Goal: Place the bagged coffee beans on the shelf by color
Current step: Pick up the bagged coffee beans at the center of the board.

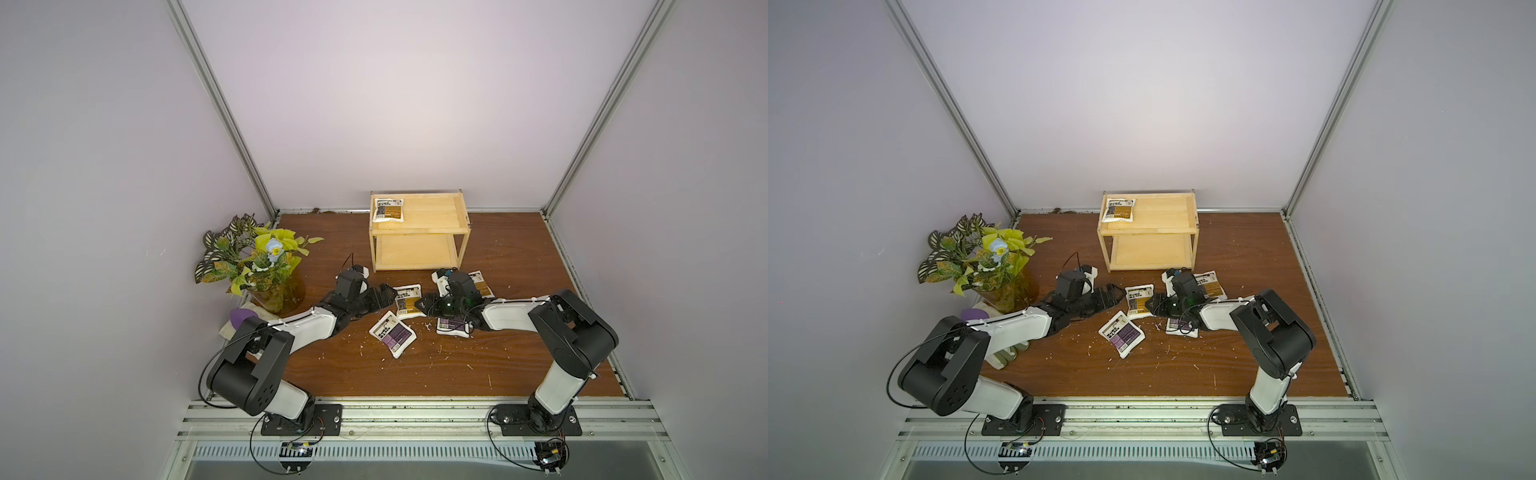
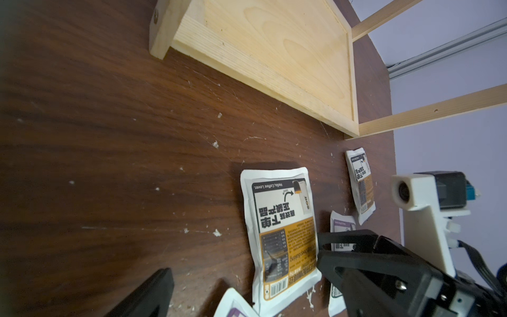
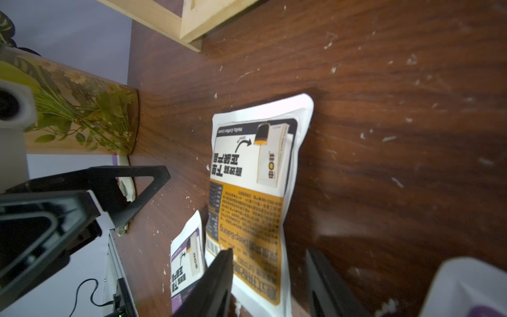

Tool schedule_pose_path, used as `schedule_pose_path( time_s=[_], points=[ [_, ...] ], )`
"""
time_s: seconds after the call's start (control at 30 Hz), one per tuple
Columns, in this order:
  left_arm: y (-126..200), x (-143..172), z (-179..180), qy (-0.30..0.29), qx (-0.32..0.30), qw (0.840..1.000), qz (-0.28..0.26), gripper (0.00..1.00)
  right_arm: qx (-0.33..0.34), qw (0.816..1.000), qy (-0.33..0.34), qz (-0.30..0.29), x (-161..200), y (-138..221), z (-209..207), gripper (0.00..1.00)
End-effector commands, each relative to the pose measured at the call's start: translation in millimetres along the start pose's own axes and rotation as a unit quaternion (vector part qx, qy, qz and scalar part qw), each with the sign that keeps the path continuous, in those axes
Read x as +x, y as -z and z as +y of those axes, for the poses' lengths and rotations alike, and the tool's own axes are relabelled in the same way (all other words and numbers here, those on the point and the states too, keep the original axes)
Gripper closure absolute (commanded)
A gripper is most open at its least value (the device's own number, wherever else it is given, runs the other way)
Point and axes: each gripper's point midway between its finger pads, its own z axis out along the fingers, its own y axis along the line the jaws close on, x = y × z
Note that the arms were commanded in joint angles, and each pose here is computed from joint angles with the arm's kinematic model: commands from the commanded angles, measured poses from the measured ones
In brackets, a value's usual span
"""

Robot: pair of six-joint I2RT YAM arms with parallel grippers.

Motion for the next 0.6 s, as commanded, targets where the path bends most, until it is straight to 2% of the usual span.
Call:
schedule_pose_path(
  time_s=[0.0,0.57],
  points=[
    [-2.9,-2.7,-11.2,-0.018,0.018,1.0,-0.003,0.0,-0.023,1.0,-0.002,-0.009,-7.9,-0.1,10.9,0.49],
    [-14.8,9.3,1.6,-0.017,0.014,1.0,0.014,0.01,-0.045,0.999,-0.026,-0.008,-9.5,-5.7,12.1,0.46]
  ],
)
